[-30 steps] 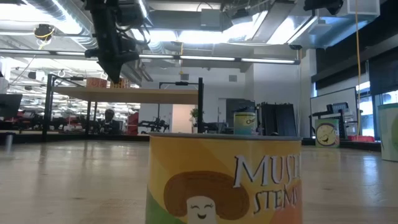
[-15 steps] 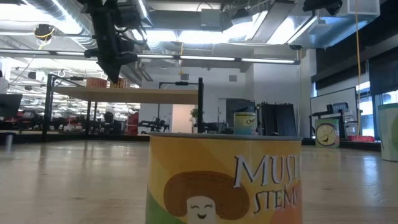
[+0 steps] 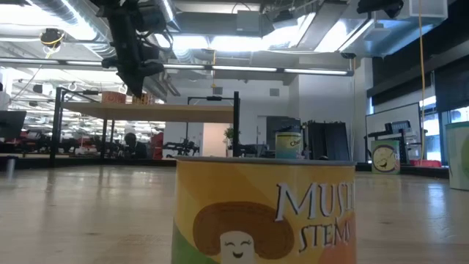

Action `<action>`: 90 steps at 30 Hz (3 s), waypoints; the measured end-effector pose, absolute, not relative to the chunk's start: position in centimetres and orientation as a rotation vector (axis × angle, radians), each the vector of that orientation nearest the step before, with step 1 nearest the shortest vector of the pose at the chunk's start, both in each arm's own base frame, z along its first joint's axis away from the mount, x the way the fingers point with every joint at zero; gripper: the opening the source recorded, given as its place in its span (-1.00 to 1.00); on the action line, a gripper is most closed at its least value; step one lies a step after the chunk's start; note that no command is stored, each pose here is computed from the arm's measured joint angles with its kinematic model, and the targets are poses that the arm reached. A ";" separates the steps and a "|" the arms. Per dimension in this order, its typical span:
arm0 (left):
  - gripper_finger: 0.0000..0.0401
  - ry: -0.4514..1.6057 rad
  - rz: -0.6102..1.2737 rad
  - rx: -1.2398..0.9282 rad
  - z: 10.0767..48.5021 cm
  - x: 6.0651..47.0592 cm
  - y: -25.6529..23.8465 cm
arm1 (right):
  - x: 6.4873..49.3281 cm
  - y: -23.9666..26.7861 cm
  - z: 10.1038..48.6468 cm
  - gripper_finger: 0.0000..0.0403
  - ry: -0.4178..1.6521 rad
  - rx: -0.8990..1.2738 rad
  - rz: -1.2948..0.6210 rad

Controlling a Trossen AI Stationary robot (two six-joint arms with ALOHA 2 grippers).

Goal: Pick and place cans onto a shelf
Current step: Put the canned black beans on the shelf, then put the top canned cherries on the shelf

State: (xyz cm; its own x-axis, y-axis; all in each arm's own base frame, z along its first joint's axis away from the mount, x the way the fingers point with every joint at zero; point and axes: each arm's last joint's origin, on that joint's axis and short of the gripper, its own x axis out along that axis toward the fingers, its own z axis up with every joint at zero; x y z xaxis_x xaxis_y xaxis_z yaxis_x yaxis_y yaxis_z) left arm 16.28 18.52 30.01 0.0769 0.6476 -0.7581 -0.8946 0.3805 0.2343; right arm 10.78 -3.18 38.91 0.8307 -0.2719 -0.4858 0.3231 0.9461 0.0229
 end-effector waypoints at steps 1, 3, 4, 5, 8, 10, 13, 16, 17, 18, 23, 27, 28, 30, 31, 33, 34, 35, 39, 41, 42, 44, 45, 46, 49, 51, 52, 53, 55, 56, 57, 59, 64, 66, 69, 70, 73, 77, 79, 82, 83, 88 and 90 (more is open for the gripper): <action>-1.00 0.926 1.183 -0.324 30.0 16.3 18.5 | 10.8 -3.2 38.9 -0.57 0.499 0.106 -0.316; -1.00 0.925 1.172 -0.322 30.0 16.4 18.3 | 10.8 -3.2 38.9 -0.57 0.499 0.106 -0.316; -1.00 0.920 1.167 -0.319 30.1 16.5 18.2 | 10.8 -3.2 38.9 -0.57 0.499 0.106 -0.316; -1.00 0.915 1.160 -0.318 30.3 16.6 17.9 | 10.8 -3.2 38.9 -0.57 0.499 0.106 -0.316; -1.00 0.874 1.126 -0.314 31.9 16.8 16.8 | 10.8 -3.2 38.9 -0.57 0.499 0.106 -0.316; -1.00 0.847 1.076 -0.319 33.3 17.1 15.8 | 10.8 -3.2 38.9 -0.57 0.499 0.106 -0.316; -1.00 0.795 0.952 -0.363 35.7 17.7 14.1 | 10.8 -3.2 38.9 -0.57 0.498 0.110 -0.317; -1.00 0.732 0.799 -0.394 38.1 18.1 12.3 | 10.8 -3.2 38.9 -0.57 0.498 0.109 -0.317; -1.00 0.708 0.766 -0.412 38.8 18.4 11.8 | 10.8 -3.2 38.9 -0.57 0.498 0.109 -0.318; -1.00 0.683 0.740 -0.438 39.4 18.6 11.2 | 10.8 -3.2 38.9 -0.57 0.498 0.109 -0.319; -0.94 0.618 0.590 -0.556 41.2 19.5 8.7 | 10.7 -3.2 38.9 -0.57 0.501 0.097 -0.340; -0.82 0.613 0.468 -0.665 41.7 20.0 7.0 | 10.6 -3.2 38.9 -0.57 0.501 0.071 -0.333; -0.79 0.621 0.428 -0.696 41.7 20.2 6.5 | 10.5 -3.2 39.0 -0.57 0.500 0.072 -0.330; -0.76 0.637 0.376 -0.741 41.6 20.5 5.8 | 10.5 -3.2 38.9 -0.57 0.503 0.074 -0.326; -0.75 0.646 0.365 -0.750 41.5 20.7 5.5 | 10.5 -3.2 38.9 -0.57 0.507 0.071 -0.325; -0.74 0.666 0.347 -0.757 41.3 21.2 4.8 | 10.4 -3.1 38.7 -0.57 0.529 0.056 -0.319; -0.74 0.675 0.332 -0.751 41.3 21.3 4.5 | 10.4 -3.1 38.6 -0.57 0.544 0.054 -0.317; -0.74 0.683 0.316 -0.745 41.2 21.5 4.1 | 10.3 -3.1 38.5 -0.57 0.554 0.051 -0.316; -0.75 0.727 0.255 -0.721 40.8 22.4 2.7 | 10.1 -3.0 38.4 -0.57 0.575 -0.009 -0.295; -0.74 0.735 0.225 -0.707 40.6 23.0 2.0 | 10.0 -3.0 38.5 -0.57 0.566 -0.015 -0.280; -0.74 0.750 0.217 -0.702 40.5 23.1 1.7 | 10.1 -3.0 38.6 -0.57 0.558 -0.014 -0.279; -0.74 0.772 0.202 -0.694 40.2 23.5 1.2 | 10.3 -3.0 38.6 -0.57 0.561 -0.014 -0.278; -0.74 0.770 0.194 -0.686 40.2 23.6 1.1 | 10.6 -3.1 38.5 -0.57 0.571 -0.013 -0.277; -0.75 0.780 0.192 -0.679 40.1 23.6 0.9 | 10.9 -3.2 38.4 -0.57 0.582 -0.010 -0.276; -0.75 0.776 0.198 -0.657 40.1 23.6 0.7 | 12.2 -3.5 38.2 -0.57 0.591 0.007 -0.273; -0.75 0.771 0.219 -0.643 40.1 23.5 0.7 | 13.1 -3.8 38.2 -0.57 0.602 0.024 -0.272; -0.75 0.763 0.229 -0.637 40.2 23.4 0.7 | 13.6 -3.9 38.3 -0.57 0.610 0.033 -0.270; -0.75 0.754 0.232 -0.622 40.4 23.2 0.7 | 14.2 -4.1 38.4 -0.57 0.619 0.049 -0.274; -0.76 0.735 0.227 -0.590 40.8 22.6 0.8 | 15.6 -4.5 38.7 -0.57 0.640 0.058 -0.275; -0.76 0.730 0.218 -0.572 40.9 22.4 0.8 | 16.4 -4.7 38.9 -0.57 0.653 0.056 -0.273; -0.76 0.725 0.210 -0.556 41.0 22.2 0.8 | 17.2 -5.0 39.1 -0.57 0.663 0.053 -0.271; -0.76 0.720 0.199 -0.530 41.2 22.0 0.8 | 19.1 -5.5 39.7 -0.57 0.676 0.056 -0.272; -0.76 0.684 0.227 -0.503 41.9 20.5 1.2 | 23.9 -7.2 40.4 -0.57 0.763 0.079 -0.277; -0.76 0.690 0.259 -0.491 42.0 19.8 1.4 | 25.5 -8.2 40.6 -0.57 0.810 0.129 -0.297; -0.76 0.703 0.349 -0.435 42.1 18.4 1.9 | 27.7 -10.2 40.2 -0.57 0.890 0.243 -0.361; -0.76 0.695 0.390 -0.424 42.2 17.8 2.1 | 28.2 -10.9 39.9 -0.57 0.920 0.274 -0.385; -0.76 0.659 0.485 -0.401 42.6 16.1 2.6 | 29.5 -13.1 39.0 -0.57 0.988 0.356 -0.451; -0.76 0.598 0.539 -0.406 43.3 14.5 3.0 | 31.0 -16.0 37.4 -0.57 1.032 0.485 -0.496; -0.76 0.572 0.555 -0.411 43.6 13.8 3.1 | 31.5 -17.3 36.4 -0.57 1.043 0.566 -0.532; -0.76 0.538 0.574 -0.421 43.9 12.9 3.3 | 32.2 -18.9 34.7 -0.57 1.081 0.615 -0.566; -0.76 0.526 0.584 -0.423 44.0 12.7 3.3 | 32.3 -19.4 34.1 -0.57 1.098 0.622 -0.573; -0.76 0.500 0.611 -0.425 44.2 12.1 3.4 | 33.1 -21.3 31.4 -0.57 1.166 0.656 -0.599; -0.76 0.498 0.613 -0.425 44.2 12.0 3.5 | 33.4 -22.0 30.2 -0.57 1.195 0.668 -0.607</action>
